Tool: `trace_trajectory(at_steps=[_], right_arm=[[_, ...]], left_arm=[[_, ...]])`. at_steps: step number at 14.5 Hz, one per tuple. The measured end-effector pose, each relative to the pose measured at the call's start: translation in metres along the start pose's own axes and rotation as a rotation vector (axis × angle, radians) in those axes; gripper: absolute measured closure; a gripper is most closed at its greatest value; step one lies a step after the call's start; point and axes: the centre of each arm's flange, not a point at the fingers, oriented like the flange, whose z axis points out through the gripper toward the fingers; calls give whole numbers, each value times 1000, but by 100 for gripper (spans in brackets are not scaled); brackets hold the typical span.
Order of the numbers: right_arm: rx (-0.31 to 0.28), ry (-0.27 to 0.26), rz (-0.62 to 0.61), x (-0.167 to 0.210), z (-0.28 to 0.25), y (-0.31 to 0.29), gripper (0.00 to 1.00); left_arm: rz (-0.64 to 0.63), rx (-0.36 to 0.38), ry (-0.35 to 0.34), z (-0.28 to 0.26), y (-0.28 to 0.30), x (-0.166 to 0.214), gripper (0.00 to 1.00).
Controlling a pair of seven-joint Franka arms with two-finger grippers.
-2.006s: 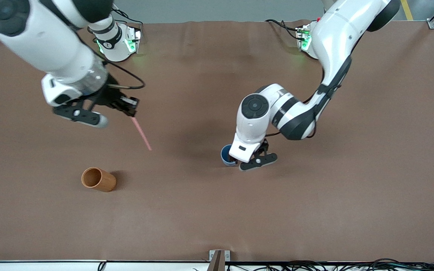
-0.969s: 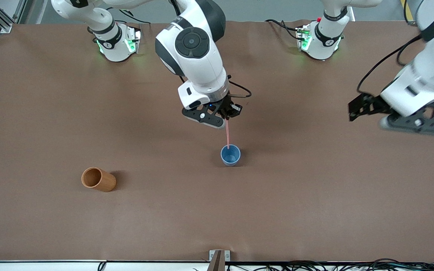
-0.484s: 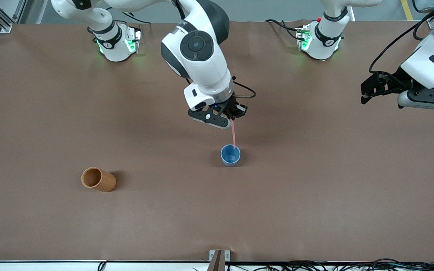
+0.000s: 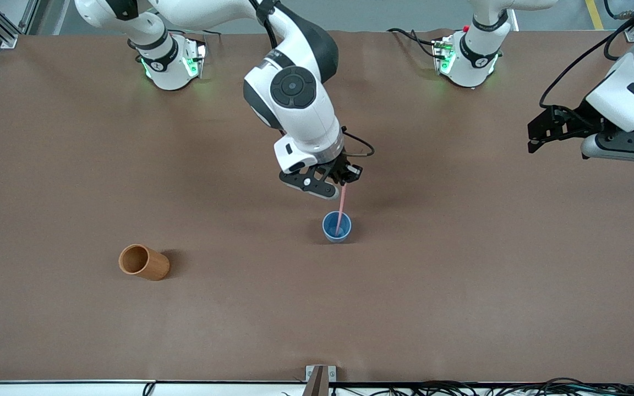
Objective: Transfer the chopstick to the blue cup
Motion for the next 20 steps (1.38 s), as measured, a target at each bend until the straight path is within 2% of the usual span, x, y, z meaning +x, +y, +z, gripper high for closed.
trace_trajectory(at_steps=[1, 2, 4, 5, 7, 9, 11, 12, 17, 20], right_arm=[[4, 4, 3, 2, -1, 0, 75], [8, 9, 6, 5, -2, 1, 69], [18, 23, 15, 15, -10, 3, 52], [29, 32, 15, 24, -19, 5, 40], [47, 56, 0, 51, -59, 19, 22], [-8, 80, -31, 84, -119, 54, 2], [-86, 115, -56, 114, -176, 100, 0], [-105, 129, -61, 128, -199, 124, 0], [-149, 149, -152, 185, -275, 259, 0], [-166, 140, -155, 191, -299, 332, 0]], left_arm=[[-1, -1, 0, 0, -1, 0, 0], [-2, -9, -1, 0, -1, 0, 0], [-5, -23, -1, 0, -1, 0, 0], [-6, -25, -1, 0, -1, 0, 0], [-7, -27, -3, 1, -2, 0, 0], [-7, -28, -4, 1, -2, 0, 0], [-7, -28, -4, 1, -2, 1, 0], [-7, -28, -4, 1, -2, 1, 0], [-6, -28, -4, 1, -2, 1, 0], [-5, -29, -4, 1, -1, 0, 0]])
